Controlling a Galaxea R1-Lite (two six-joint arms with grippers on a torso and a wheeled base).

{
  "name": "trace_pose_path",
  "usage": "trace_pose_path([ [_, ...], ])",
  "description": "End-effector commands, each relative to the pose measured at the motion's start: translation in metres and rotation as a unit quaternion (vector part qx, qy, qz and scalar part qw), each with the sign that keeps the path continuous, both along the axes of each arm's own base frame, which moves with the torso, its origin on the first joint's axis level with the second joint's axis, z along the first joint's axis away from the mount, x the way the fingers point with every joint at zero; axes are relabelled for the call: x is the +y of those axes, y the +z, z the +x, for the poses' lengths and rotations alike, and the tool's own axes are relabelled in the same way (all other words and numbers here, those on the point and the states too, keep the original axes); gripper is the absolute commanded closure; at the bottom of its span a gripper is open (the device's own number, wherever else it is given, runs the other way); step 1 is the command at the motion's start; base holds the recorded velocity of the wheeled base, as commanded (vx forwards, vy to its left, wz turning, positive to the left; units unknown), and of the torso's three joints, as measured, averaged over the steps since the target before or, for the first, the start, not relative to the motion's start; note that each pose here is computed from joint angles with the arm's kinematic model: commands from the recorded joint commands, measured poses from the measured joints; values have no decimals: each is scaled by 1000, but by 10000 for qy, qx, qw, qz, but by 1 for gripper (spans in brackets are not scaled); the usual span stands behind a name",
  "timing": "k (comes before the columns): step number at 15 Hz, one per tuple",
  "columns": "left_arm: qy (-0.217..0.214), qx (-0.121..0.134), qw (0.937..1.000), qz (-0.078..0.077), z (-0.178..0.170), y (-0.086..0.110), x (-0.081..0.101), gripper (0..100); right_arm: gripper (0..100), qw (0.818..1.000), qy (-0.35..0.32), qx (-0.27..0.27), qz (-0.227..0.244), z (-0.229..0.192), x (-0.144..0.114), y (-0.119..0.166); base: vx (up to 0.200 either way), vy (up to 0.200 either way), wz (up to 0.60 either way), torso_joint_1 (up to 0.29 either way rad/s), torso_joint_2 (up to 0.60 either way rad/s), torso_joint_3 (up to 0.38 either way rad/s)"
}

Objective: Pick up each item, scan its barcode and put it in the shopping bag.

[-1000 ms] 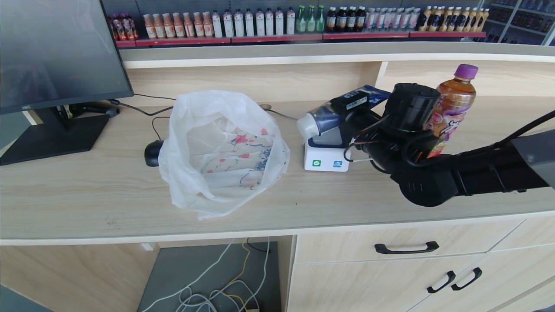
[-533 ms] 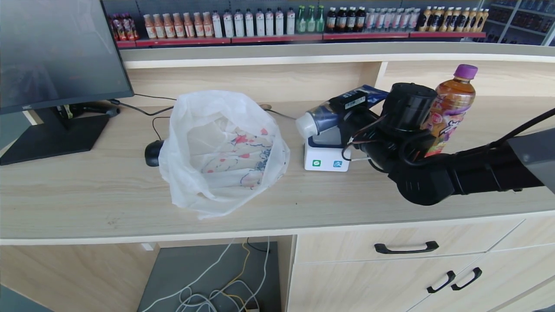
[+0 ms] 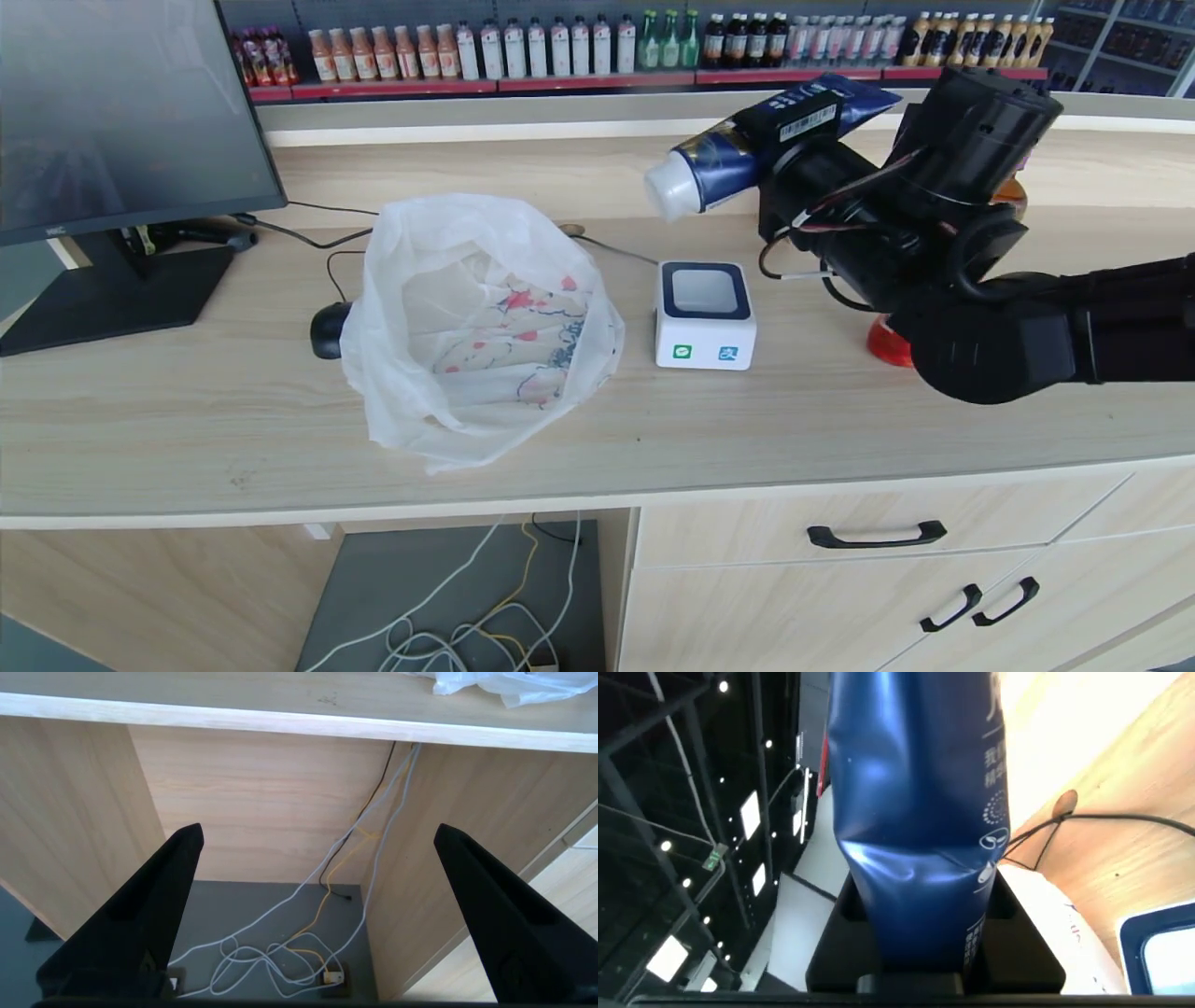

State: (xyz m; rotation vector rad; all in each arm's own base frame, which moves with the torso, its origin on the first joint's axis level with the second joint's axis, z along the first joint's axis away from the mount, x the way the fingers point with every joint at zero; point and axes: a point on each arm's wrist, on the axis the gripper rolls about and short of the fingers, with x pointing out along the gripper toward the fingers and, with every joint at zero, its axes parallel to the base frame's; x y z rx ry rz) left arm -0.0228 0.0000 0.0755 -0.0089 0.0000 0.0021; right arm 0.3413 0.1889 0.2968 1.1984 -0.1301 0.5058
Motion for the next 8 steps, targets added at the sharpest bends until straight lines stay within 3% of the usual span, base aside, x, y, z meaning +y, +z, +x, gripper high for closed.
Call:
trace_pose_path([
  [1, 5, 0, 10000, -1, 0, 0, 0, 0, 100, 9990, 71, -438, -69, -42, -8, 34, 0, 0, 0, 0, 0, 0],
  [5, 5, 0, 10000, -1, 0, 0, 0, 0, 100, 9936, -72, -900, -676, -76, -12, 51, 0, 0, 0, 0, 0, 0],
  [8, 5, 0, 10000, -1, 0, 0, 0, 0, 100, 9719, -551, -1373, -1829, -95, -17, 51, 0, 0, 0, 0, 0, 0],
])
